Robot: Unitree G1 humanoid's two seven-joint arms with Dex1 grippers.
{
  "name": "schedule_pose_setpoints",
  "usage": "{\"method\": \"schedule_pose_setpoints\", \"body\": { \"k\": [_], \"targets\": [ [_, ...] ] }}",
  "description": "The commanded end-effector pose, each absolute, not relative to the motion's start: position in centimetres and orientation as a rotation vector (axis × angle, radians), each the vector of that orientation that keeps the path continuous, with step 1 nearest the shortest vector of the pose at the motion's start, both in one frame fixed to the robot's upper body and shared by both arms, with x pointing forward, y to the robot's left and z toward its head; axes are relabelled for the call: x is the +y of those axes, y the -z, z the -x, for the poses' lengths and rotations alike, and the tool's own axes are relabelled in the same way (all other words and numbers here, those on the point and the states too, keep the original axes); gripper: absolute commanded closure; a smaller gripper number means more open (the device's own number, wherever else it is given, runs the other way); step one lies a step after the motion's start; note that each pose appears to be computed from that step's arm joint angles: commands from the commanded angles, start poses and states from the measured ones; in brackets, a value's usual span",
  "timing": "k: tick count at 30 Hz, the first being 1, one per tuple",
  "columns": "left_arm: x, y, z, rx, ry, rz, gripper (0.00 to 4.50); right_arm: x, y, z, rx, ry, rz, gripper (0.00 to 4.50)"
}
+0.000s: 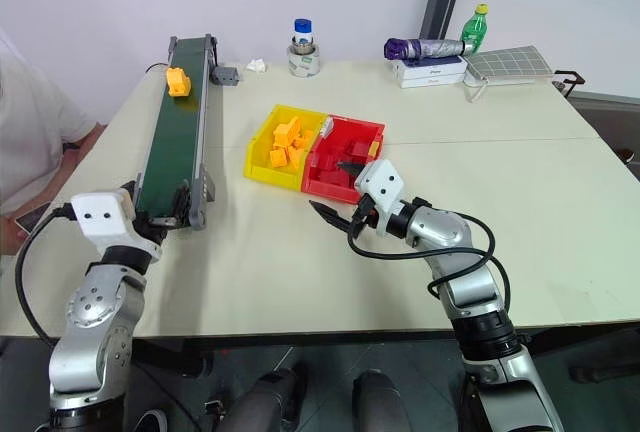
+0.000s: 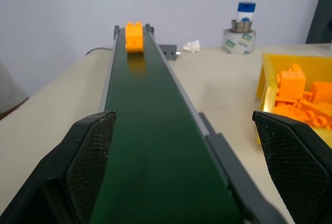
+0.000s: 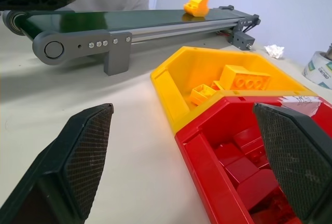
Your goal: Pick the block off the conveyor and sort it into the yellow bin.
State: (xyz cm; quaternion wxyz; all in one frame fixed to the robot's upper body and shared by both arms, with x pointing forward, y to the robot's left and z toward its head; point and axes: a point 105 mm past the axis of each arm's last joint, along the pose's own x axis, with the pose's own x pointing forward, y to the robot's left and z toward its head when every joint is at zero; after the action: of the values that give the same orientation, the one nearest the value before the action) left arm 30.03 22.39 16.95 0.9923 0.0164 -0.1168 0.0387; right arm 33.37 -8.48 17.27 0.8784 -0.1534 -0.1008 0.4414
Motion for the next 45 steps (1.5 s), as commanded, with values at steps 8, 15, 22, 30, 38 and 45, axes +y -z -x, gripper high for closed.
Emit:
{"method": "schedule_pose_setpoints", "body": {
  "k": [8,15,22,30,38,45],
  "targets": [
    [22.7,-17.9,-30.3,-0.266,-0.092,-0.054,0.04,-8.4,-18.3,-33.1,-0.262,-0.917,0.327,0.0],
    [23.0,-18.2,-30.7,-0.265,-0.108,-0.048,0.04,-8.3,-18.3,-33.1,-0.262,-0.919,0.325,0.0],
    [24.1,-18.1,-31.5,-0.243,-0.16,0.002,0.04,-8.3,-18.3,-33.1,-0.26,-0.92,0.327,0.0],
    [26.8,-19.5,-34.9,-0.184,-0.207,0.042,0.04,-8.2,-18.2,-33.1,-0.258,-0.922,0.325,0.0],
    [28.1,-21.5,-38.5,-0.159,-0.167,0.023,0.04,-8.1,-18.3,-33.1,-0.259,-0.919,0.322,0.0],
    [27.3,-22.5,-41.5,-0.147,-0.076,0.035,0.04,-8.1,-18.4,-33.1,-0.264,-0.909,0.32,0.0]
  ]
}}
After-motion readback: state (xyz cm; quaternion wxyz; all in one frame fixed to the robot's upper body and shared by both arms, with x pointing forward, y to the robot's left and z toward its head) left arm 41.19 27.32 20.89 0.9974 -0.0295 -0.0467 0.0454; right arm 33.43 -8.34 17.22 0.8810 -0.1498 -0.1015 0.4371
